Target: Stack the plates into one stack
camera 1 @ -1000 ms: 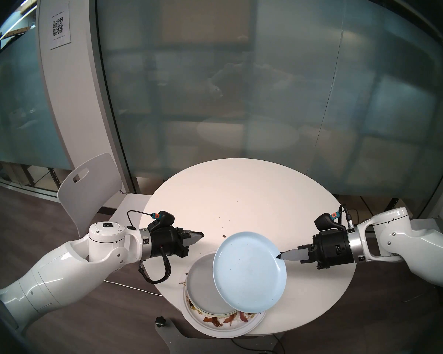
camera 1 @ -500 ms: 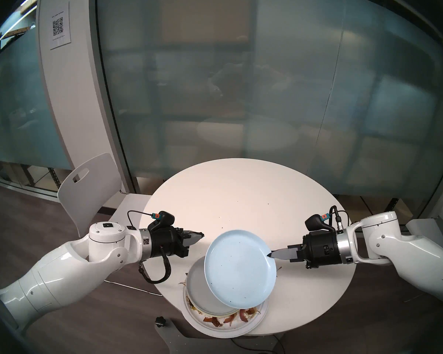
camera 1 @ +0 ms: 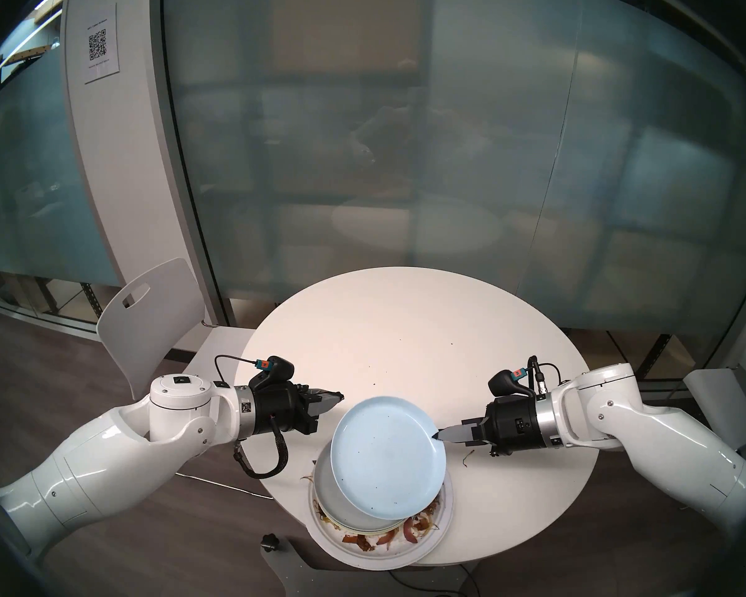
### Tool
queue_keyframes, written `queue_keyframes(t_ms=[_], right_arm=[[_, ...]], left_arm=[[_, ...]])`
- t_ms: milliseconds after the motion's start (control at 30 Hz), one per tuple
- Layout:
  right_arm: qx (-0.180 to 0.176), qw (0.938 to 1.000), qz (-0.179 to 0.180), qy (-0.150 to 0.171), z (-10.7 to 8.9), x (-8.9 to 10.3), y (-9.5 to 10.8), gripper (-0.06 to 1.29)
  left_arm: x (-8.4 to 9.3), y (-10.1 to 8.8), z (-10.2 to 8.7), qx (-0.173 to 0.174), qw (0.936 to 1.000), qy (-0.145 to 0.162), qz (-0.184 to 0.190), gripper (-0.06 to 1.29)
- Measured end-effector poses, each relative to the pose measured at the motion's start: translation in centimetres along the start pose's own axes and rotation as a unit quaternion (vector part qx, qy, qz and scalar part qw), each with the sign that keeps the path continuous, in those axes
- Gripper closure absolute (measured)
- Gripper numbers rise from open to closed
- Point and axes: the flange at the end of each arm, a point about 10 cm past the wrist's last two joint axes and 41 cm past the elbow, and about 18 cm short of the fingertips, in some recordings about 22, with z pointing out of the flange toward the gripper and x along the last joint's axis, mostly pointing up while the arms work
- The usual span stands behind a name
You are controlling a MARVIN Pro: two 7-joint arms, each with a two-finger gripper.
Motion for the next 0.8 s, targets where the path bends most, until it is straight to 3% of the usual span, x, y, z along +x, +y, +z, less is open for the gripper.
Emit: queue_keyframes(t_ms=[467,800], right_arm=[[-0.004,0.9997,0.003,-0.023,3.6,1.6,0.8,1.25],[-0.004,0.9992,-0.014,-0.036,5.5,2.5,1.1,1.25]], left_arm=[[0.0,0.0,0.0,0.000,1.0000,0.000,0.000,1.18],[0.0,0.0,0.0,0.001,1.0000,0.000,0.001,1.18]])
